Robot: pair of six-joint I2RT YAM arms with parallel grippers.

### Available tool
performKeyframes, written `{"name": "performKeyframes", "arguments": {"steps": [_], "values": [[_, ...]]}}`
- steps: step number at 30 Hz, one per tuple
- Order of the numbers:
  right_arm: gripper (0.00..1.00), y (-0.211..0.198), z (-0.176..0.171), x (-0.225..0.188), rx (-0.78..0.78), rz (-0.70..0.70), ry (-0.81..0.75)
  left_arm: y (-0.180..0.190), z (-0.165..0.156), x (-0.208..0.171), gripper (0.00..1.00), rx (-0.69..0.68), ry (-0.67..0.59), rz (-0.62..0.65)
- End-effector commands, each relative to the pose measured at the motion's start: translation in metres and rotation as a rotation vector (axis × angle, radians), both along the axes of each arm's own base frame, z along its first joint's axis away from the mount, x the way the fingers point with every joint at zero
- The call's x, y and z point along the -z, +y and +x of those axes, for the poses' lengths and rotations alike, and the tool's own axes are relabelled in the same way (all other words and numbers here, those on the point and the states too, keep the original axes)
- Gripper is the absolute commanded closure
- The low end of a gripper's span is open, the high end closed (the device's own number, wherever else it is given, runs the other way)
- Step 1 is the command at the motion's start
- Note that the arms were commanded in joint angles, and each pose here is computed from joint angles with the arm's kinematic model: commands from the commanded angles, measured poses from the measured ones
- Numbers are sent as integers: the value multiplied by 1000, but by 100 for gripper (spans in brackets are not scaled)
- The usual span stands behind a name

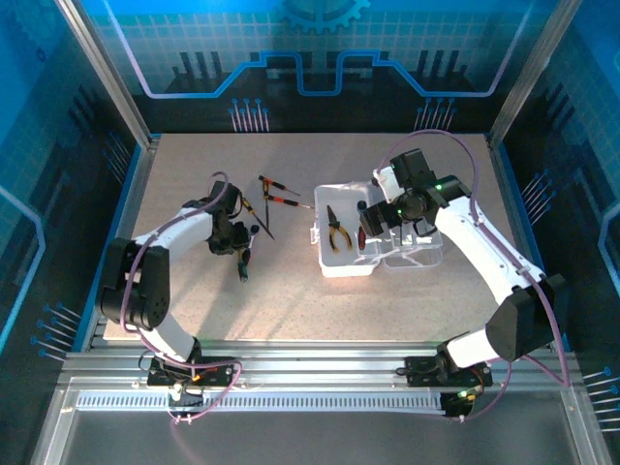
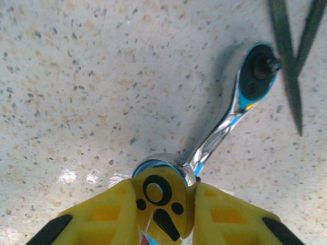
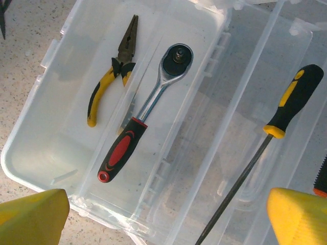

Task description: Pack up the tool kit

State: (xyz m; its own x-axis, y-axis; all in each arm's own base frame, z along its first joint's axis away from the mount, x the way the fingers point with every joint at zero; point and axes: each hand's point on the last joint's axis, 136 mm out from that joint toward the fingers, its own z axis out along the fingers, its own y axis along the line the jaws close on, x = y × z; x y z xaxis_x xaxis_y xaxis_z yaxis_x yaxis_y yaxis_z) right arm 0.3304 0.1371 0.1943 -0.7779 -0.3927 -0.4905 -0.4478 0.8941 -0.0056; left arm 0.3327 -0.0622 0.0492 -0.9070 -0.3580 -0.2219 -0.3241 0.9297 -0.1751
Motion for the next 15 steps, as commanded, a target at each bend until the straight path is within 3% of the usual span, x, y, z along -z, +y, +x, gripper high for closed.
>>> {"name": "performKeyframes", "arguments": {"steps": [1,7,15], "values": [[0,11,-7,6,-43,17,20,-1,6,-24,88,23,-44,0],[0,35,-8,-4,-88,119,13,-21,23,-59,100,58,-141,-50],[0,78,-11,-29,-145,375,3,-79,57,-121,100,170,-315,-132]]}}
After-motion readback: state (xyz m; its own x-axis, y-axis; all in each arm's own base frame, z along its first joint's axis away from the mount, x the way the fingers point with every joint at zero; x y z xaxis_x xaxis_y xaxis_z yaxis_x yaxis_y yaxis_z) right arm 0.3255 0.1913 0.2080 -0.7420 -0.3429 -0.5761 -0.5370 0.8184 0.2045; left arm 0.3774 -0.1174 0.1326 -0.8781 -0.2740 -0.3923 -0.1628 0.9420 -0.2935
